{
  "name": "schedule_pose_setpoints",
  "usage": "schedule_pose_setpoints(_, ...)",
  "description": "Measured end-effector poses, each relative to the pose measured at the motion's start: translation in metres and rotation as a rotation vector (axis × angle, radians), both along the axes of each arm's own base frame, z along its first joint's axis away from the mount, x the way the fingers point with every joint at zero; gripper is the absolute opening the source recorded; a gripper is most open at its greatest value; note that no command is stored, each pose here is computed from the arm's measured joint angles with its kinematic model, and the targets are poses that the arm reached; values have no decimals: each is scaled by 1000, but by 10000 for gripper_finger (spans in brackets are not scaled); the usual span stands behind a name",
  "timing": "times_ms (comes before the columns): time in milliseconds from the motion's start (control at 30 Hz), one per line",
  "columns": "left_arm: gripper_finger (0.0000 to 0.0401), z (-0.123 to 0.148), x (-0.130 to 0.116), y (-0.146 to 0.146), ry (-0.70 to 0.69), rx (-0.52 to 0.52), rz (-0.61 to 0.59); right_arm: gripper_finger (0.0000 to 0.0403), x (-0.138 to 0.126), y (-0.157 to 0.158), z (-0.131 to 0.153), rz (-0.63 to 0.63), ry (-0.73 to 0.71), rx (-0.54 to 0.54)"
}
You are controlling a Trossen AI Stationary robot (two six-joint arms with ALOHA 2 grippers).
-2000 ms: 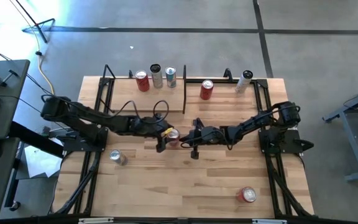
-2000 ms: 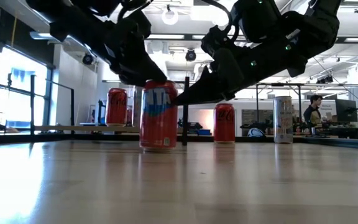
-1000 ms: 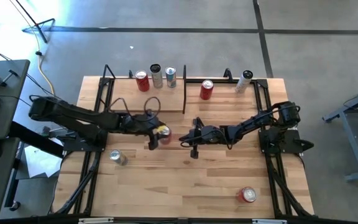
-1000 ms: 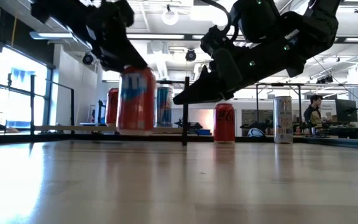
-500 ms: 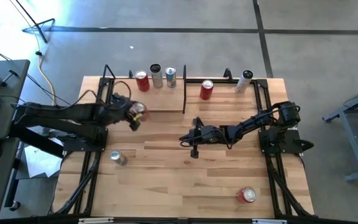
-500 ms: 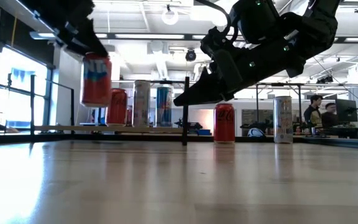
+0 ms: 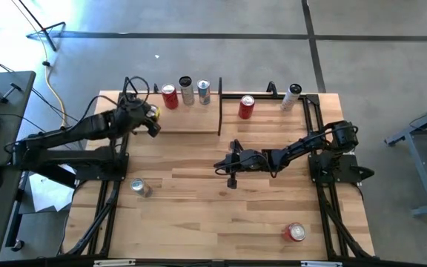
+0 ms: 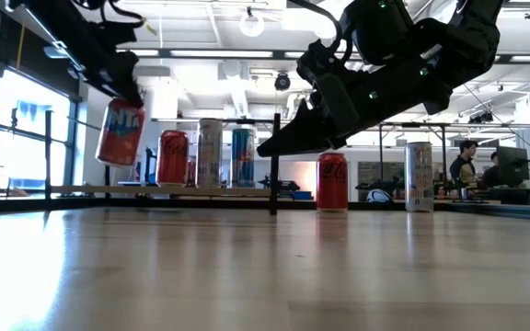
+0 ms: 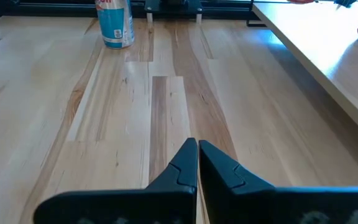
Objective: Place canned beverage on shelf
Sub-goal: Put the left red soda can on the shelf
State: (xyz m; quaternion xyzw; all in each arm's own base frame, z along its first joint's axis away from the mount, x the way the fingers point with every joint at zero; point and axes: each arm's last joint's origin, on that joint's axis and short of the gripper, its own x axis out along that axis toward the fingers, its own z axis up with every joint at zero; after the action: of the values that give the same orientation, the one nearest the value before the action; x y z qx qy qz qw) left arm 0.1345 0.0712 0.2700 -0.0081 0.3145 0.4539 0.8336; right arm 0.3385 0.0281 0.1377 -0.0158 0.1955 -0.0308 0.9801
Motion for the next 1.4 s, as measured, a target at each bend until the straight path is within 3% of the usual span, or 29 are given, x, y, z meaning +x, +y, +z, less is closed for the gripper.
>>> schedule_pose_setpoints(367,236,-4,-11,43,-33,-65,61,0,0,0,0,2,0,0)
schedule_pose_setpoints(567,236,-26,-16,57,-70,-97,89,0,0,0,0,2,0,1)
schedule_pose_setpoints(800,248,-25,-16,60,-136,-110,114,0,0,0,0,2,0,0)
schedule_pose_setpoints(1400,266,-23,-18,61,-126,-69,154,0,0,0,0,2,1,0)
